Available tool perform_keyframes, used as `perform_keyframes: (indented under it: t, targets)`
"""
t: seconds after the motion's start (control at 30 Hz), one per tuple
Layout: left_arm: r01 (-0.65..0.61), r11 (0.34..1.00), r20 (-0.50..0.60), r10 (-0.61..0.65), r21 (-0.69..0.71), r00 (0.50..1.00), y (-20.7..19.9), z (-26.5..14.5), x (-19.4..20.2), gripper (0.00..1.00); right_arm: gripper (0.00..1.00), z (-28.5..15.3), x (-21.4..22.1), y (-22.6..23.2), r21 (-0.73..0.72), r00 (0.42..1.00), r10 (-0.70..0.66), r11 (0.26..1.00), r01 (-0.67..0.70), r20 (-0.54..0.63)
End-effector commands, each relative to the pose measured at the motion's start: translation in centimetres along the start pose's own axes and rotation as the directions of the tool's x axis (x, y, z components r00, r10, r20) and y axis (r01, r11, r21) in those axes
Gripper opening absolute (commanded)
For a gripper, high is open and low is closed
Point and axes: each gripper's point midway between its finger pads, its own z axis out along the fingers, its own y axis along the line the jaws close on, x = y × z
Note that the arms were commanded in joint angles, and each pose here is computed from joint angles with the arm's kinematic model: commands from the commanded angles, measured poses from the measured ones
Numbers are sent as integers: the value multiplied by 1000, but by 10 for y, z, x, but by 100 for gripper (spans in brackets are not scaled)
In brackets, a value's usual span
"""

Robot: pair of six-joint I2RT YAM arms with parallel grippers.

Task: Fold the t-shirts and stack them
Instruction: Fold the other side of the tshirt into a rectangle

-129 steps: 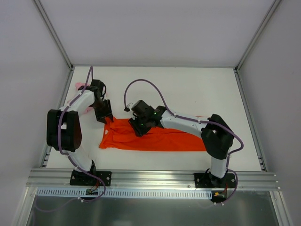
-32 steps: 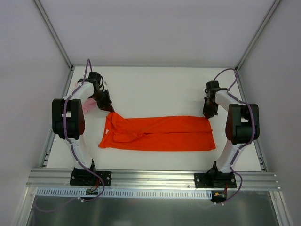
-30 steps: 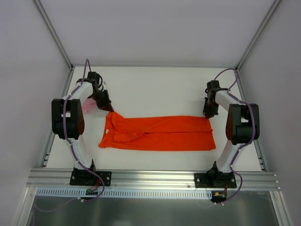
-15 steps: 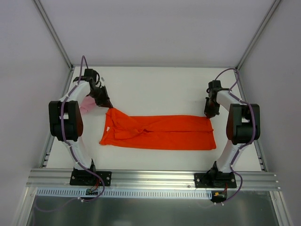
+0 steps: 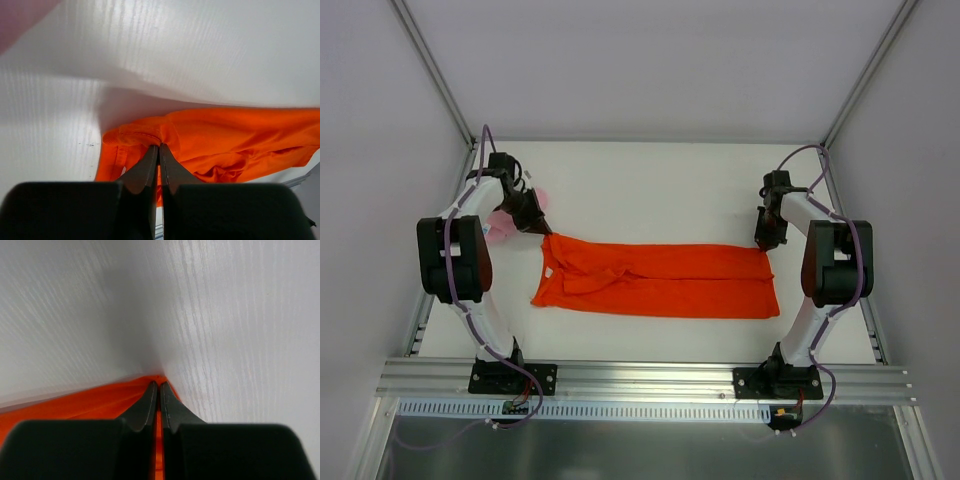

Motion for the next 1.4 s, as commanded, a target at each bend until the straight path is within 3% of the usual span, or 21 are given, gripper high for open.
perform_keyframes:
  t: [0.0,0.67,0.7,0.73,0.8,0.93,1.0,1.07,1.2,1.23,1.37]
  targets:
    - [-25,1000,51,26,-14,998,7,-10,-8,0,1,-7,-9,-8,19,999,1,1000,-2,41]
    - [-4,1000,-14,4,3,1000,18,21,-24,0,2,-6,-10,-11,34,999,1,999,-2,38]
    - [-3,1000,-17,3,10,1000,18,22,-24,4,5,-5,-10,-11,34,999,-3,999,2,39]
    - [-8,1000,-15,9,22,1000,15,21,-25,13,19,-7,-11,-10,27,999,-4,1000,3,43]
    - [-20,999,-2,20,35,1000,11,18,-28,34,31,-8,-12,-8,15,999,-10,1000,9,51]
    - [-44,997,37,42,63,998,1,4,-34,54,55,-17,-17,-2,-26,996,-22,999,24,87]
    - [-63,994,78,56,90,995,-11,-11,-40,61,61,-25,-21,1,-33,993,-28,999,32,117]
    - [-81,991,118,68,104,991,-20,-26,-47,64,69,-43,-30,4,-50,984,-34,998,44,174]
    - [-125,985,204,98,121,974,-44,-73,-57,65,72,-86,-45,8,-52,964,-53,996,69,262]
    - [-133,984,224,103,121,969,-49,-84,-59,65,78,-98,-51,9,-43,955,-62,996,77,291]
    - [-123,982,170,99,140,981,-56,-104,-23,57,80,-153,-40,57,-101,903,-196,963,252,383]
